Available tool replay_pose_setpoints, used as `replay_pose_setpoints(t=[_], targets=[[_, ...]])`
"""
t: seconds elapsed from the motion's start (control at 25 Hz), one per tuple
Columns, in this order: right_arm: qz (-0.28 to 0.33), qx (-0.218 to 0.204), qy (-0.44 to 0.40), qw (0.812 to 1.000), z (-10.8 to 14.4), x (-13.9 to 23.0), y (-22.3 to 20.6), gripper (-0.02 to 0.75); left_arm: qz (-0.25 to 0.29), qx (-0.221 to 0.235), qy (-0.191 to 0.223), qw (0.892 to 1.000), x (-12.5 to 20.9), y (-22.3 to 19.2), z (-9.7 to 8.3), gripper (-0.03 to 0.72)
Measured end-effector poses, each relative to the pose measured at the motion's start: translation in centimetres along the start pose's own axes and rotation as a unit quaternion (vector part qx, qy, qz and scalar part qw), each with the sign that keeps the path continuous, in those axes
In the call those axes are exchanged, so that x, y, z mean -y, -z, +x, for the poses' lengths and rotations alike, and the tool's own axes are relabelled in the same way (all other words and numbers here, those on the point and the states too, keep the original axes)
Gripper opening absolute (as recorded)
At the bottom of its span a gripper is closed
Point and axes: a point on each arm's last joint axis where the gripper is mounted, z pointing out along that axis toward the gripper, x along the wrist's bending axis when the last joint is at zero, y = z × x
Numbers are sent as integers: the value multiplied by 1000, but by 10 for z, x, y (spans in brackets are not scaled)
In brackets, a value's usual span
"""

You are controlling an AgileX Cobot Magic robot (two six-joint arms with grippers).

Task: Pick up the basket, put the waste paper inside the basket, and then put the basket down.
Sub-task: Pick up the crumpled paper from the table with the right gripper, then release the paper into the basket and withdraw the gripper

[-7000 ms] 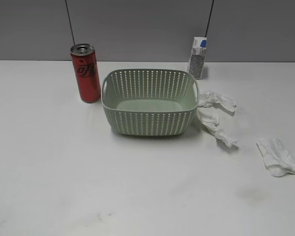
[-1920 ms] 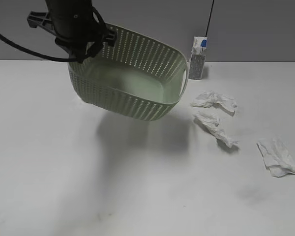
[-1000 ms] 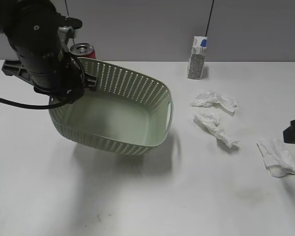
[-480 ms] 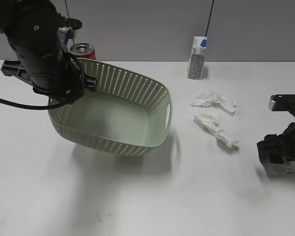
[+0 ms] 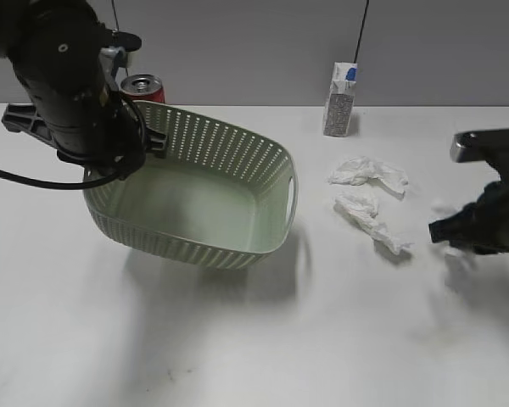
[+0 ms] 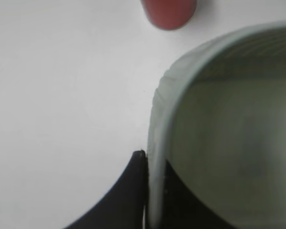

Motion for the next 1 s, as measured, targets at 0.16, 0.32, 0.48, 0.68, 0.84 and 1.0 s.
replay_pose_setpoints(t=[0.16, 0.32, 0.48, 0.68, 0.84, 1.0], targets=[[-103, -78, 76, 989, 63, -24, 53, -8, 0, 0, 0, 1000, 0, 0, 0, 0], [-166, -168, 97, 967, 125, -48, 91, -8, 1, 2, 2, 1000, 0, 0, 0, 0], [-160, -208, 120, 957, 171, -59, 84, -6, 3, 4, 4, 1000, 0, 0, -1, 0], [-89, -209, 129, 965, 201, -64, 36, 199, 5, 7, 7, 1000, 1, 0, -1, 0], [-35, -213, 166, 962, 215, -71, 27, 565, 5, 7, 7, 1000, 1, 0, -1, 0], [-39, -210, 195, 957, 214, -90, 48, 622, 5, 7, 7, 1000, 1, 0, -1, 0]])
